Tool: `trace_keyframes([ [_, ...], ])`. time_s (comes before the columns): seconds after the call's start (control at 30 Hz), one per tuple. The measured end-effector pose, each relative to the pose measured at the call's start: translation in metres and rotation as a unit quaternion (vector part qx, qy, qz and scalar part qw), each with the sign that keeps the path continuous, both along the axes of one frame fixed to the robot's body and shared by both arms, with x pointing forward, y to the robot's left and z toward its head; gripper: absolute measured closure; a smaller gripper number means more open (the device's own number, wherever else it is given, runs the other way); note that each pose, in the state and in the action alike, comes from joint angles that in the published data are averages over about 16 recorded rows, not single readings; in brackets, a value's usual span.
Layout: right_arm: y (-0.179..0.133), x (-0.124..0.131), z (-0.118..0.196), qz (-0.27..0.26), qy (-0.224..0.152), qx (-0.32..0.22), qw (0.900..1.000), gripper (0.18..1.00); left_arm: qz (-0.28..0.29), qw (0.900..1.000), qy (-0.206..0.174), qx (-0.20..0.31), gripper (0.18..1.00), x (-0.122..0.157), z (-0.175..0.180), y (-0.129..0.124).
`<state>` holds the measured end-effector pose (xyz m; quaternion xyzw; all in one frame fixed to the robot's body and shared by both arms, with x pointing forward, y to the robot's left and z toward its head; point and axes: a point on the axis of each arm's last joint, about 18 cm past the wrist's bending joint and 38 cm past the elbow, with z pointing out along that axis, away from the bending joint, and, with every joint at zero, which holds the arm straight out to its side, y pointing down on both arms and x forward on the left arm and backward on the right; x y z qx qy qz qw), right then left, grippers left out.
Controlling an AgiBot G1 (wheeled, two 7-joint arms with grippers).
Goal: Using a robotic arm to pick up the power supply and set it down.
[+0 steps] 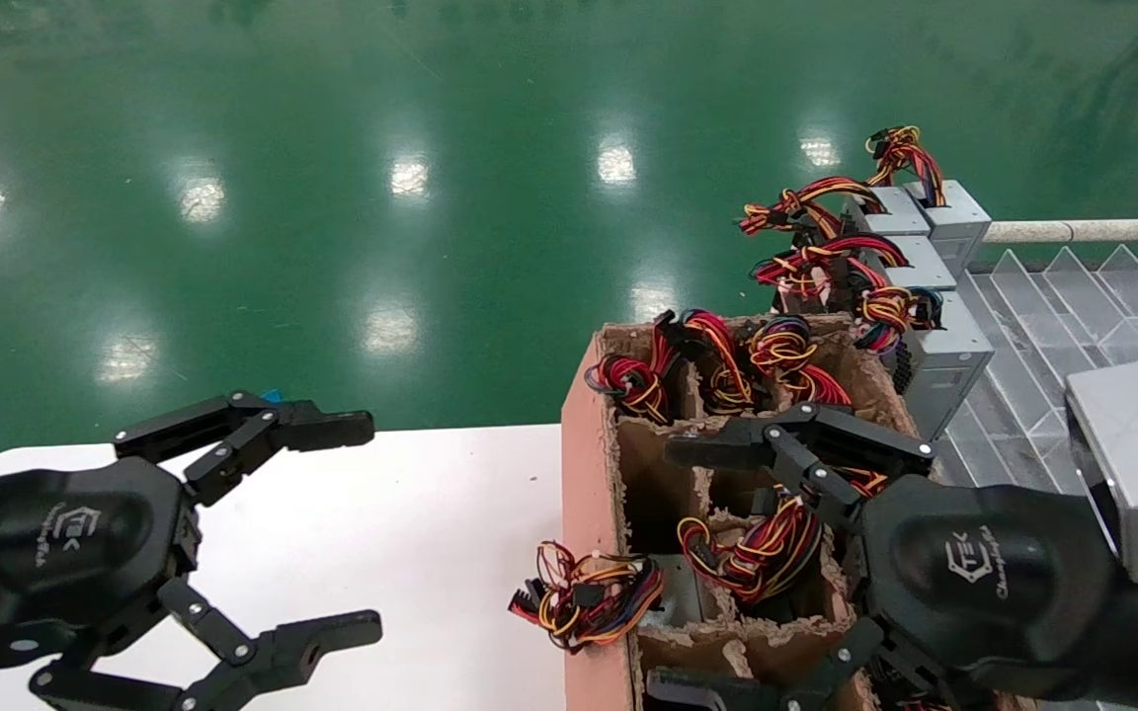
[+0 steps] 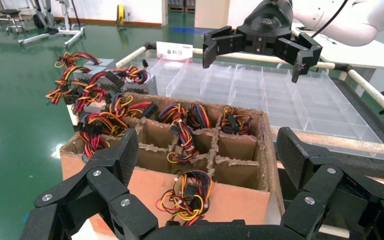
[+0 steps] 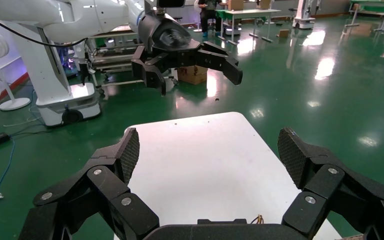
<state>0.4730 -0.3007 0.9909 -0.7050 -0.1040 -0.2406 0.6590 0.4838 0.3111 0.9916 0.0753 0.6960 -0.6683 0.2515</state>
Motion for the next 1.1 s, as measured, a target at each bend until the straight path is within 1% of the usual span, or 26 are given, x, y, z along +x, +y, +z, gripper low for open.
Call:
trace_keyframes([
  [1.1, -0.0018, 0.0029, 0.0014, -0.005, -0.001, 0.001, 1.0, 0.179, 0.0, 1.0, 0.0, 0.0, 0.184, 0.0, 0.0, 0.0],
])
